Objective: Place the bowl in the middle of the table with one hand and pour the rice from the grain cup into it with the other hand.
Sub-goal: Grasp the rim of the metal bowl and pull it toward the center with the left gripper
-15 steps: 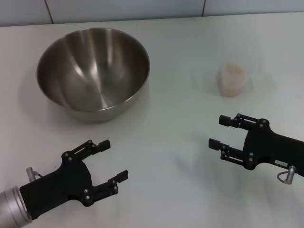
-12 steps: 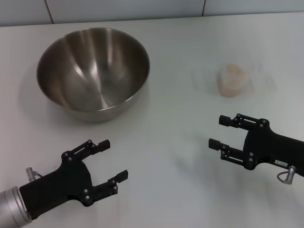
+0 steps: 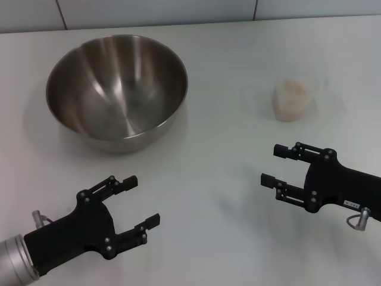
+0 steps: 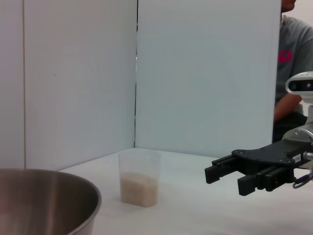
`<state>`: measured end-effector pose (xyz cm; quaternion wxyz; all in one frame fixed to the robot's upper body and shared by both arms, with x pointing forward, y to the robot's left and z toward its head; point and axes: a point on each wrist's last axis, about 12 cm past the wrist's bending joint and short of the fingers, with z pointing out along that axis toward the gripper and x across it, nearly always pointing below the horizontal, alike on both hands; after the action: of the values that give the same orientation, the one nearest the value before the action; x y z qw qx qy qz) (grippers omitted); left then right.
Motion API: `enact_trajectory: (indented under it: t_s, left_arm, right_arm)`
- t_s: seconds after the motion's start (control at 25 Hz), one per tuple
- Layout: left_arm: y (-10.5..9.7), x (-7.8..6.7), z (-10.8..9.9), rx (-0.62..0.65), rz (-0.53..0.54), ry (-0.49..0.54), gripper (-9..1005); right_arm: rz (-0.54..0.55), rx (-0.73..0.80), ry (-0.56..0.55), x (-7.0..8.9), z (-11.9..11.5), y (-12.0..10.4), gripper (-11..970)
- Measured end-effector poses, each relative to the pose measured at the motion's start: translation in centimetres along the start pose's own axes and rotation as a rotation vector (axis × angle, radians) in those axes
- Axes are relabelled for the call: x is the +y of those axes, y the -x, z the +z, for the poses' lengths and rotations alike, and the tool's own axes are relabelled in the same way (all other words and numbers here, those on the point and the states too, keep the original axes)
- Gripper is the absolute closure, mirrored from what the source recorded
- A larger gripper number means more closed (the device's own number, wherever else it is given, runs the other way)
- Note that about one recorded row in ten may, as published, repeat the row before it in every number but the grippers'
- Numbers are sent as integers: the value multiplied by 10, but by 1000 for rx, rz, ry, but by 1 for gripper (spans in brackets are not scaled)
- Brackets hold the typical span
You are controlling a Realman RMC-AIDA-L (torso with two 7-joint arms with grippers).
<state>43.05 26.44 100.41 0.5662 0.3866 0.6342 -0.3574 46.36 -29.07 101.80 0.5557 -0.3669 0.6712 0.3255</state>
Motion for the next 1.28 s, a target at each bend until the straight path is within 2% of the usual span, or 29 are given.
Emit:
enact_trajectory:
  t_s: [0.24,0.36,0.52,0.68,1.04,1.28]
  left_arm:
    - [1,-1,0,-10,-1,-3,200]
    - [8,-1,1,-77,-2,0,200]
    - [21,4,2,-196,8,57,201]
    - [30,15,4,-267,27,150,200]
    - [44,56,12,-338,115,457,201]
    - [49,89,26,-287,121,653,200]
  right_arm:
    - [2,0,0,0,0,0,308]
    - [2,0,-1,0,0,0,308]
    - [1,1,-1,1,0,-1,308]
    - [-3,0,0,0,0,0,308]
    - [-8,-7,6,1,1,1,307]
    - [-11,-10,5,1,1,1,307]
